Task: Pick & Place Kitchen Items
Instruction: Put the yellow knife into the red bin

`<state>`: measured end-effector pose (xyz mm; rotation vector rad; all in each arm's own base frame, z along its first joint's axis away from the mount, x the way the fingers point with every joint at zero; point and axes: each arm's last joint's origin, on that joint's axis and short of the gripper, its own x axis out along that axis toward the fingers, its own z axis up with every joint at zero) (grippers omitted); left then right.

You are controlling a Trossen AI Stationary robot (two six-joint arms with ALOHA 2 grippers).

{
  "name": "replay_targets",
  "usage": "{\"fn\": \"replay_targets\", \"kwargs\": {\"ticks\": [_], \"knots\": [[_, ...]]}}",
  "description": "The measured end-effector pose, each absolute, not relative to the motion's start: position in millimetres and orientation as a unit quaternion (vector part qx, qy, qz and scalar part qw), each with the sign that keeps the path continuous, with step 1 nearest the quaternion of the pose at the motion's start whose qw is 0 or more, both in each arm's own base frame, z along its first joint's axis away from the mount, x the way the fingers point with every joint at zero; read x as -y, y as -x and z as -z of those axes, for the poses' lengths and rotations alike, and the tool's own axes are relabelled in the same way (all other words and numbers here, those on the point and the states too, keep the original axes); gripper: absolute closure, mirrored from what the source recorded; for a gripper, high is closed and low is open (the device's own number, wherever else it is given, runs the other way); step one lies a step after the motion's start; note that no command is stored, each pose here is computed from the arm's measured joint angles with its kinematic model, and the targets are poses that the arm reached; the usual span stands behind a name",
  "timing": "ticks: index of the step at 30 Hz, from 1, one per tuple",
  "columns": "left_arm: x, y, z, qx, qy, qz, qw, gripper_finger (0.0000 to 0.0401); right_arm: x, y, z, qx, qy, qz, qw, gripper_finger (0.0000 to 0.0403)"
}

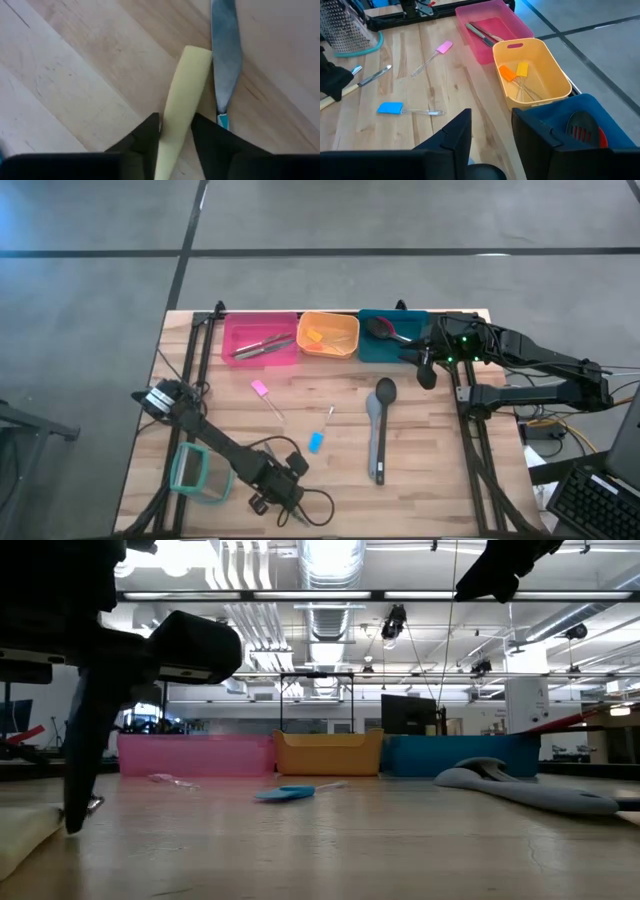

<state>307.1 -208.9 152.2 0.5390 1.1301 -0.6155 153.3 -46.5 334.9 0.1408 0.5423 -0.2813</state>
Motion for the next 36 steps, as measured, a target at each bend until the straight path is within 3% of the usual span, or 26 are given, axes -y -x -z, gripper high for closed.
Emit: {"fn": "replay_targets", "kwargs": {"ticks": [4, 14, 21, 28, 36], "knots": [[207, -308, -152, -0.514, -0.268, 0.294, 0.76, 0.0333, 46, -153, -335, -0.267, -0.069, 0.138, 0.951, 0.0288], [200, -305, -164, -0.514, -0.294, 0.288, 0.753, 0.0334, 47, -153, -335, -0.267, -0.069, 0.138, 0.951, 0.0329], [197, -309, -217, -0.523, -0.302, 0.213, 0.768, 0.0334, 46, -153, -335, -0.267, -0.069, 0.138, 0.951, 0.0349], [182, -300, -274, -0.523, -0.361, 0.084, 0.767, 0.0334, 47, -153, -335, -0.267, -0.069, 0.138, 0.951, 0.036], [153, -276, -331, -0.465, -0.36, 0.018, 0.809, 0.0334, 47, -153, -335, -0.267, -0.069, 0.138, 0.951, 0.0343]]}}
